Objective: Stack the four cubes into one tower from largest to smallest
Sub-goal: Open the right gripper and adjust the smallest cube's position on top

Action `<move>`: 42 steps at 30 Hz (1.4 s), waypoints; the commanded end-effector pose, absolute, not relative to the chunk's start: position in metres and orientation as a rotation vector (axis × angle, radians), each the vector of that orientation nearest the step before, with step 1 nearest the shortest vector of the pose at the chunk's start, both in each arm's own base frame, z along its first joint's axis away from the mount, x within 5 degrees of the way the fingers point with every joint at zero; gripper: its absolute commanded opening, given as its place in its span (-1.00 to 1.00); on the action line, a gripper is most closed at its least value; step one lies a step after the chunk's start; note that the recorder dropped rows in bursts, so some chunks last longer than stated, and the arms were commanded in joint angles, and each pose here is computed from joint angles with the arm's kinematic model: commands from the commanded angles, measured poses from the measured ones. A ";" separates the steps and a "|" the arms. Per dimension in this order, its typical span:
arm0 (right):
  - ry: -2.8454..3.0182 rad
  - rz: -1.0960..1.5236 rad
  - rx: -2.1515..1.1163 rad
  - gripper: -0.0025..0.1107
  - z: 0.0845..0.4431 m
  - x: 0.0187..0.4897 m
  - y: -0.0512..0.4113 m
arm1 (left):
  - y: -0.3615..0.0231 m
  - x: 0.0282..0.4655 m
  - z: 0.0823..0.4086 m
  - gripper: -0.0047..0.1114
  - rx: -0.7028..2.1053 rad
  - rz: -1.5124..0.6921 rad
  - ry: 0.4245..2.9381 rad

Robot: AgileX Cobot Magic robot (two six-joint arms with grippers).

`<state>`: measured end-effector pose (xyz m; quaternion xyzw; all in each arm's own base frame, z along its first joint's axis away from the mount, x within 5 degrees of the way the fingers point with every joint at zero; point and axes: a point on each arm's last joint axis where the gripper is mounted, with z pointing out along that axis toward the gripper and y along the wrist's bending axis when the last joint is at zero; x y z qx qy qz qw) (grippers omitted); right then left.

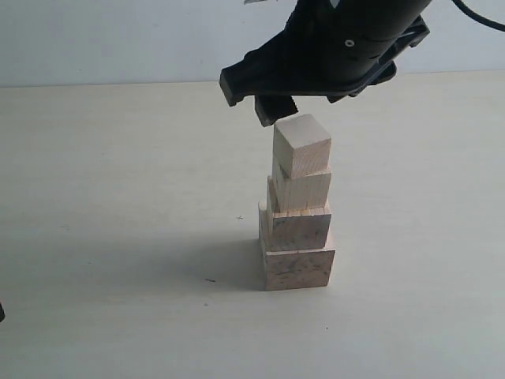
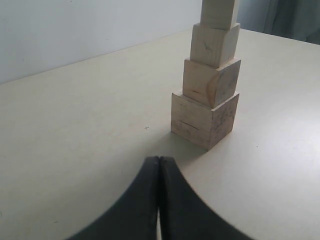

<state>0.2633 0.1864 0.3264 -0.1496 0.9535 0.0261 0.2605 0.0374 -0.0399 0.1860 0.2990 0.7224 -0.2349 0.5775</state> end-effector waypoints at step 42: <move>2.538 0.019 -0.498 0.26 0.322 0.269 0.188 | -0.040 0.037 0.185 -0.92 0.698 -0.549 1.686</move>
